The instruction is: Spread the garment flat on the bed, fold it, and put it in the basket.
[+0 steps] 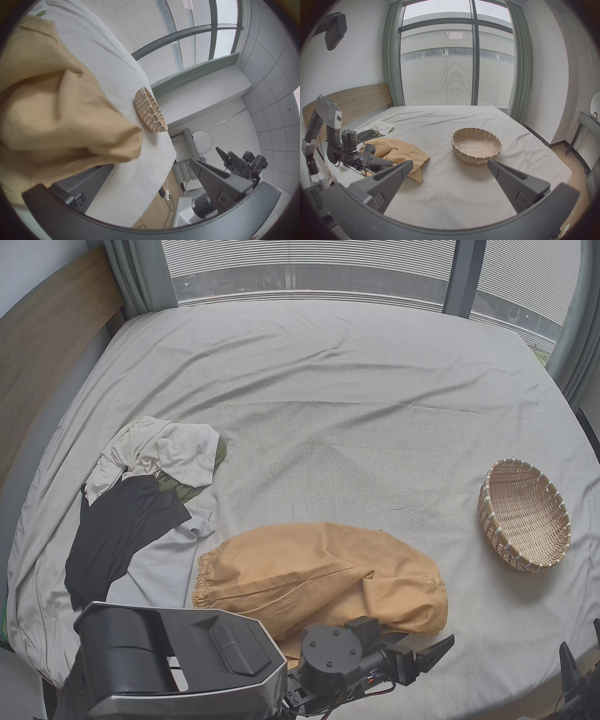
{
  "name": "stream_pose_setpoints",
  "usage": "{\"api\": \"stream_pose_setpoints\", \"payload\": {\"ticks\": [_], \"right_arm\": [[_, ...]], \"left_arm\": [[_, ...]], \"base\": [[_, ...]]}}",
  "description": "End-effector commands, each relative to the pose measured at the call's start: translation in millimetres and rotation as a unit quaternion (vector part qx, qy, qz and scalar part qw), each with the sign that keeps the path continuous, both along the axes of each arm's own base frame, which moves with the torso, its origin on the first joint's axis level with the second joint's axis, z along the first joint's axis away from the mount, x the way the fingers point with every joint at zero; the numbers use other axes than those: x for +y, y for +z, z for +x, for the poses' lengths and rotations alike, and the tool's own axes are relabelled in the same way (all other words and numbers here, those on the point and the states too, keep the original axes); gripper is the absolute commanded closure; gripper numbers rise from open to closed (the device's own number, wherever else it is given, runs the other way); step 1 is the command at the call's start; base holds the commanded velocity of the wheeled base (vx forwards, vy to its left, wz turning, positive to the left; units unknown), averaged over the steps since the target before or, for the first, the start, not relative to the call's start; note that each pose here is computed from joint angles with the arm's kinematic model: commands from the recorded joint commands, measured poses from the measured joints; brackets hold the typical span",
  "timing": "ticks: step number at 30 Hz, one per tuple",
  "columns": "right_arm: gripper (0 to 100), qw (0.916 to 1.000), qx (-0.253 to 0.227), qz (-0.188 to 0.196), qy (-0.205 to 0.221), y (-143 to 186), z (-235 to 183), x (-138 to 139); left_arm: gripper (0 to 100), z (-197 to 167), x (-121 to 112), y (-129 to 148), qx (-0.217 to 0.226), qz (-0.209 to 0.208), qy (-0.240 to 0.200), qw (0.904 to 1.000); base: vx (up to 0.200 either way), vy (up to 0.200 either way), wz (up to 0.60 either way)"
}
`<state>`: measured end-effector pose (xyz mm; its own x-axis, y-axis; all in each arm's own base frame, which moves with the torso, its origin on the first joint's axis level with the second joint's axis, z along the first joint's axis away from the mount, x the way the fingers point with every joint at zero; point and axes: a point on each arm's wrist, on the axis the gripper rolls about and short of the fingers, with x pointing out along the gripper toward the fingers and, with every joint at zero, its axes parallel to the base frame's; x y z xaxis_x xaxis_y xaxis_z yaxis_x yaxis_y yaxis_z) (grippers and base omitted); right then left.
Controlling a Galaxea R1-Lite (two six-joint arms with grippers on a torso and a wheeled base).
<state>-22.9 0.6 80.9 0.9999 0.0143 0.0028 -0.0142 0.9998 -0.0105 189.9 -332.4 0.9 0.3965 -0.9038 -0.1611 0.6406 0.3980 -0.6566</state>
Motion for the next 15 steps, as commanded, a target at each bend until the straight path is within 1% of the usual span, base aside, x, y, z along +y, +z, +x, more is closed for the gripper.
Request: {"api": "stream_pose_setpoints", "payload": {"ticks": [1,2,4,6,7,12,15], "right_arm": [[0,1.0,0.0,0.0,0.001,-4.8,0.0,0.0],[0,1.0,0.0,0.0,0.001,-4.8,0.0,0.0],[0,1.0,0.0,0.0,0.001,-4.8,0.0,0.0],[0,1.0,0.0,0.0,0.001,-4.8,0.0,0.0],[0,1.0,0.0,-0.001,0.001,-4.8,0.0,0.0],[0,1.0,0.0,-0.001,0.001,-4.8,0.0,0.0],[0,1.0,0.0,-0.001,0.001,-4.8,0.0,0.0]], "left_arm": [[0,-17.6,21.3,6.8,0.005,0.015,-0.005,0.9999],[0,-17.6,21.3,6.8,0.005,0.015,-0.005,0.9999],[0,-21.8,30.1,8.3,0.009,0.026,0.01,0.9996],[0,-23.3,33.4,11.4,0.009,0.027,0.017,0.9995],[0,-25.5,37.7,17.3,0.008,0.024,0.021,0.9994],[0,-30.2,52.3,48.7,0.003,-0.009,0.031,0.9995],[0,-28.8,66.3,62.6,-0.006,-0.018,0.064,0.9978]], "base": [[0.0,0.0,0.0],[0.0,0.0,0.0],[0.0,0.0,0.0],[0.0,0.0,0.0],[0.0,0.0,0.0],[0.0,0.0,0.0],[0.0,0.0,0.0]]}}
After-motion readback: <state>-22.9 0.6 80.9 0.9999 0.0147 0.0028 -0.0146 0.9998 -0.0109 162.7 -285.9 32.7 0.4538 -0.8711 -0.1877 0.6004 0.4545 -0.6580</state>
